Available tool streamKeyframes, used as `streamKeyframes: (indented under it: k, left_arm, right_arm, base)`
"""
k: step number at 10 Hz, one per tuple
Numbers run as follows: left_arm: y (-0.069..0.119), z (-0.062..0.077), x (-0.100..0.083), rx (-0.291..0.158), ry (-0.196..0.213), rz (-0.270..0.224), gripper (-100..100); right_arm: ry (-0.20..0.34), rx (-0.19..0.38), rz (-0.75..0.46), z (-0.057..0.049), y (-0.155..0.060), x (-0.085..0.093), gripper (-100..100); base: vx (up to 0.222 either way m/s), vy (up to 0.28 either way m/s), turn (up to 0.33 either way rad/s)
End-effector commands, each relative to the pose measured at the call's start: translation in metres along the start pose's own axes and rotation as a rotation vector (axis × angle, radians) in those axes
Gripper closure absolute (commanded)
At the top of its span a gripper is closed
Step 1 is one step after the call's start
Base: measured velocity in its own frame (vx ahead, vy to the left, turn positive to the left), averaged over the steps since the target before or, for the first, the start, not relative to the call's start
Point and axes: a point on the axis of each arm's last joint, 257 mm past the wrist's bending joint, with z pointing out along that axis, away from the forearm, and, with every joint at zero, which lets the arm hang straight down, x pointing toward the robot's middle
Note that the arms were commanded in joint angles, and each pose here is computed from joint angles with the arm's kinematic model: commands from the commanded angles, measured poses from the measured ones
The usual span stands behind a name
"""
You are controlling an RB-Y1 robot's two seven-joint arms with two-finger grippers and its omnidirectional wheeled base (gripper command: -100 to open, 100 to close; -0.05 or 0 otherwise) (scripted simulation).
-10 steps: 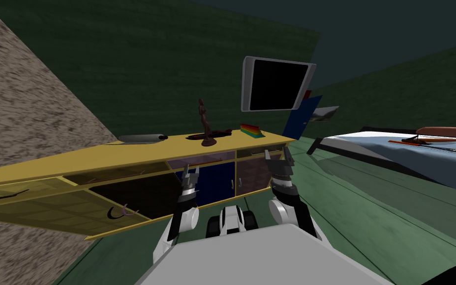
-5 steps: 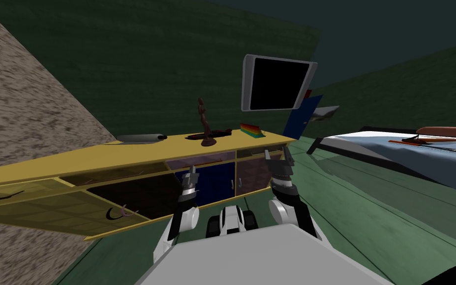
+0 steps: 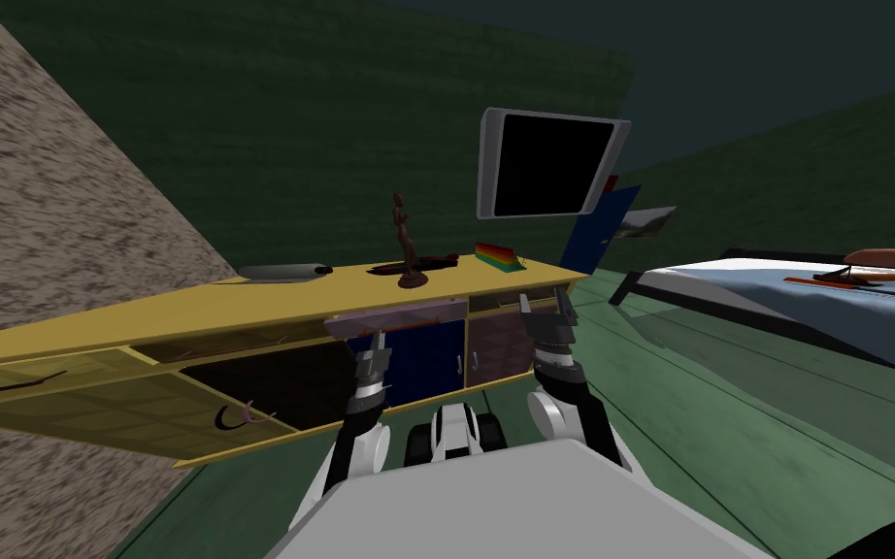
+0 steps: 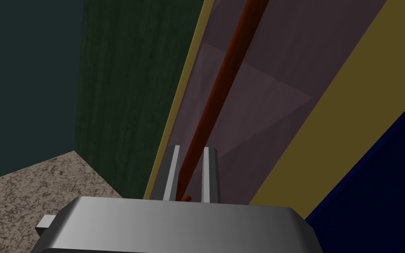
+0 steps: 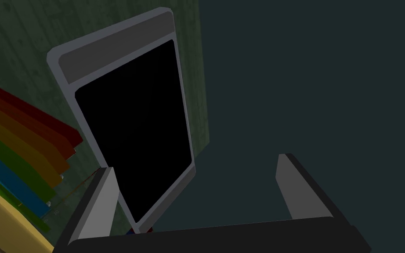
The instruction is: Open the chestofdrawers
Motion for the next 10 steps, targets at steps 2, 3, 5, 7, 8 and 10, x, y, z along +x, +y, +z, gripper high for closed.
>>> streamKeyframes:
  k: [2,3,5,7,8,10]
  left_arm:
    - [-0.014,-0.025,0.022,0.006,0.033,0.001,100]
    - [-0.009,-0.038,0.016,-0.025,0.015,0.008,100]
    - [-0.019,-0.056,0.029,-0.025,0.033,0.004,100]
    - [-0.032,-0.068,0.044,-0.009,0.056,-0.007,100]
    - [-0.029,-0.077,0.04,-0.034,0.041,-0.001,100]
    - [-0.044,-0.085,0.056,-0.01,0.065,-0.016,100]
  right_arm:
    - [0.0,0.0,0.0,0.0,0.0,0.0,0]
    - [0.0,0.0,0.0,0.0,0.0,0.0,0]
    - [0.0,0.0,0.0,0.0,0.0,0.0,0]
    - [0.0,0.0,0.0,0.0,0.0,0.0,0]
    - [0.0,0.0,0.0,0.0,0.0,0.0,0]
    - [0.0,0.0,0.0,0.0,0.0,0.0,0]
  base:
    - [0.049,0.011,0.048]
    - [0.062,0.025,0.021]
    - [0.079,0.033,0.047]
    - [0.05,0.014,0.038]
    - [0.07,0.024,0.036]
    - [0.045,0.018,0.035]
